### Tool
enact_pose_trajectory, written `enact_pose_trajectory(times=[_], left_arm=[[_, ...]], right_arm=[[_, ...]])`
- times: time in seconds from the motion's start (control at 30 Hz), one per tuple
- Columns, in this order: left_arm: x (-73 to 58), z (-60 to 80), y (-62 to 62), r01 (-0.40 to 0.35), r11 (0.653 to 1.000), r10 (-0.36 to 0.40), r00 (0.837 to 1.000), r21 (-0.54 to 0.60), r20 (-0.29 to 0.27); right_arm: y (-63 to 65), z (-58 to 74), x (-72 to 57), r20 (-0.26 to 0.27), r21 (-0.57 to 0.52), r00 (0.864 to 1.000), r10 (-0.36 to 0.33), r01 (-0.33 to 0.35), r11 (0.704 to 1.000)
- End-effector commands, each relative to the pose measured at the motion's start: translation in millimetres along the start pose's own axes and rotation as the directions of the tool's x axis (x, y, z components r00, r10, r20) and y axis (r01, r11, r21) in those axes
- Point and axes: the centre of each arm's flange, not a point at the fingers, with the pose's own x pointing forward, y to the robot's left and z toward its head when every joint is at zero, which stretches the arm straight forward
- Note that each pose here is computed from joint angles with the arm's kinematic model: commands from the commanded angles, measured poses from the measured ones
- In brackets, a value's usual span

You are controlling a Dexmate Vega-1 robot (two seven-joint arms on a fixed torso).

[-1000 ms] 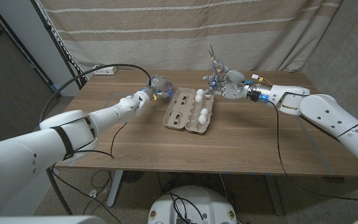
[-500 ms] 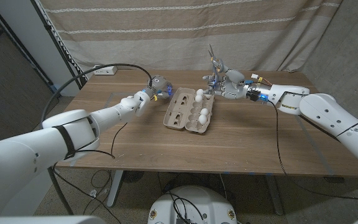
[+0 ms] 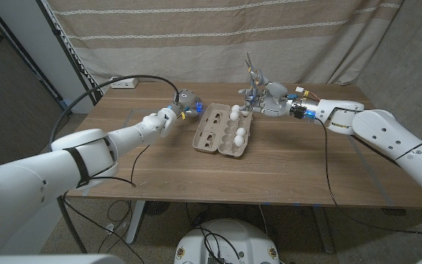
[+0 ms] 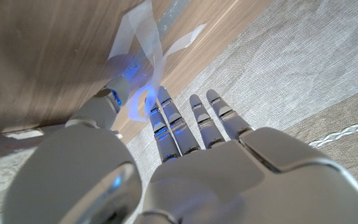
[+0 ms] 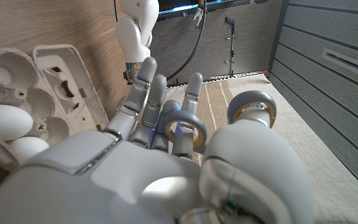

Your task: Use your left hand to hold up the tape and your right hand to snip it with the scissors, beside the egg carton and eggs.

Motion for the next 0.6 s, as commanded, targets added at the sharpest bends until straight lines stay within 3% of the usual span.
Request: enact_pose_trajectory(times=[0.03, 0.6], left_arm=[[-1.1, -4.9, -3.3, 0.018, 1.000, -0.018, 1.000, 0.003, -0.014], [0.3, -6.6, -4.1, 0.025, 1.000, -0.025, 0.999, -0.007, -0.023]], right_arm=[[-1.5, 0.3, 2.6, -0.005, 0.003, 1.000, 0.008, -0.008, 1.000], [-3.0, 0.3, 3.7, -0.008, 0.007, 1.000, 0.003, -0.003, 1.000]])
